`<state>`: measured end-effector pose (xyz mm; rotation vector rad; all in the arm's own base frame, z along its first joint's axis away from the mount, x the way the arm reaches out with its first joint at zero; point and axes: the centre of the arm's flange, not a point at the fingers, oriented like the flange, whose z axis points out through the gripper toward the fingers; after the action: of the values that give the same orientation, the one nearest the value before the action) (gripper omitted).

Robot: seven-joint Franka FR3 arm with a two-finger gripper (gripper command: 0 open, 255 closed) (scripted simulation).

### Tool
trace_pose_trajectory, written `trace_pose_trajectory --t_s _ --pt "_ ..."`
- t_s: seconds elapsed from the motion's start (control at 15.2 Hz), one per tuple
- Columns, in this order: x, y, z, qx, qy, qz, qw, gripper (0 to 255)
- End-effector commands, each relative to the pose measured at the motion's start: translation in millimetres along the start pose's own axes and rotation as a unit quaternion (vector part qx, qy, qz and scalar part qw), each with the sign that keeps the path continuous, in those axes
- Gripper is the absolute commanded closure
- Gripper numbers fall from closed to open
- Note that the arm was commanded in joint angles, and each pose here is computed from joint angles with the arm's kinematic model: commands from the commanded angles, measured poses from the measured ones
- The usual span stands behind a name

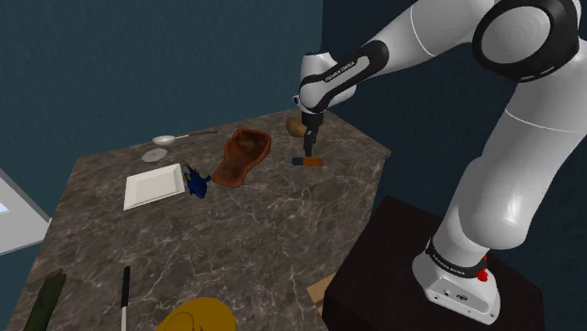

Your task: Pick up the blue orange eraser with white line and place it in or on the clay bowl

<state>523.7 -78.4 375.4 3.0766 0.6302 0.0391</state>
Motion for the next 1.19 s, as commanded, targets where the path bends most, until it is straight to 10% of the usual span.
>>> trace_pose_trajectory --t_s 0.0,1.06,1.12 --pt "15 7 23 0.001 -0.007 -0.017 0.9998 0" --pt "16 8 65 0.001 -0.008 -0.019 0.9998 0" --pt "16 8 65 0.001 -0.008 -0.019 0.9998 255"
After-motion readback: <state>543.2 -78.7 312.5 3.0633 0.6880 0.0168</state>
